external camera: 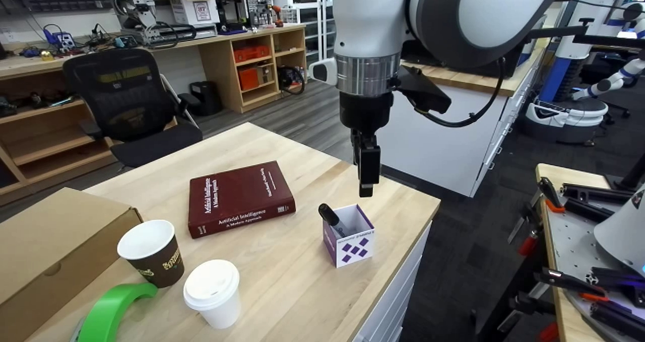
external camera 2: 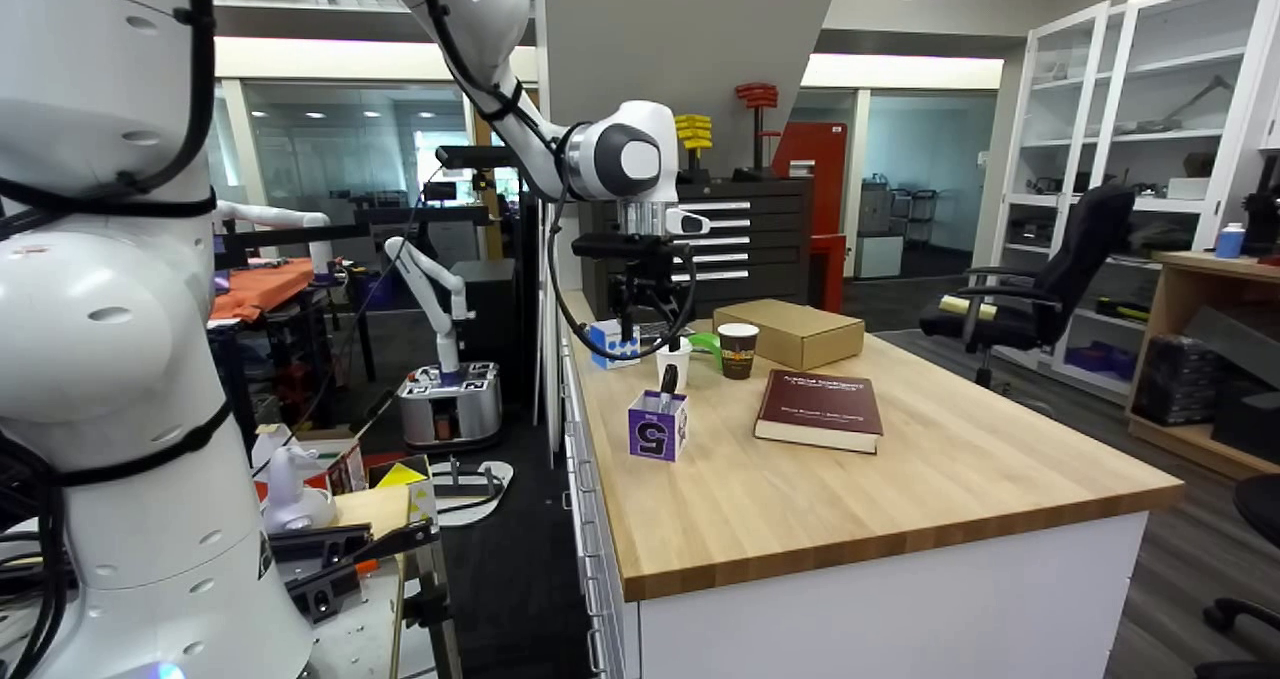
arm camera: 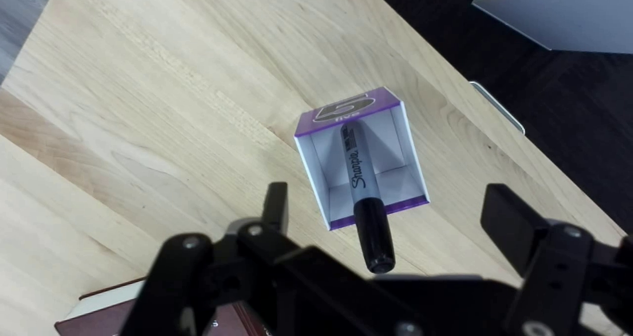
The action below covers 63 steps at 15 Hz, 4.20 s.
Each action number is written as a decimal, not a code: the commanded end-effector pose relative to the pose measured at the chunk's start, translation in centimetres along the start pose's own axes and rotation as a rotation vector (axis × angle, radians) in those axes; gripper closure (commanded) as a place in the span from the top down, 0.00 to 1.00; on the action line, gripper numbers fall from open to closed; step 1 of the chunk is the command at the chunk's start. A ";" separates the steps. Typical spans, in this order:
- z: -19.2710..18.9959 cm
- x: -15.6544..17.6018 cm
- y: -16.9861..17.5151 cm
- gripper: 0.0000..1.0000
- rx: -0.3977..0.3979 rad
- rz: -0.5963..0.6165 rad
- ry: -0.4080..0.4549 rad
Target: Put the marker on the table
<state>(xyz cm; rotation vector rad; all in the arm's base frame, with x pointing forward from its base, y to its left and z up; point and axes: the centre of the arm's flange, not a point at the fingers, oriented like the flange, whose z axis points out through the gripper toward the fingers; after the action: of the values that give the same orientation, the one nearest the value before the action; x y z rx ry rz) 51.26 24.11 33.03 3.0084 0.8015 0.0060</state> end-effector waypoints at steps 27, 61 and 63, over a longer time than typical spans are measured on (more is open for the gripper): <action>6.0 5.8 0.2 0.15 0.057 -0.140 0.071; 6.9 7.3 14.5 0.06 0.094 0.109 -0.168; 8.7 7.7 15.3 0.06 0.116 0.126 -0.206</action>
<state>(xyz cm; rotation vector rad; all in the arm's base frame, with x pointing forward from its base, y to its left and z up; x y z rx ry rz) 63.16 15.04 26.10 3.0661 0.6530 -0.2505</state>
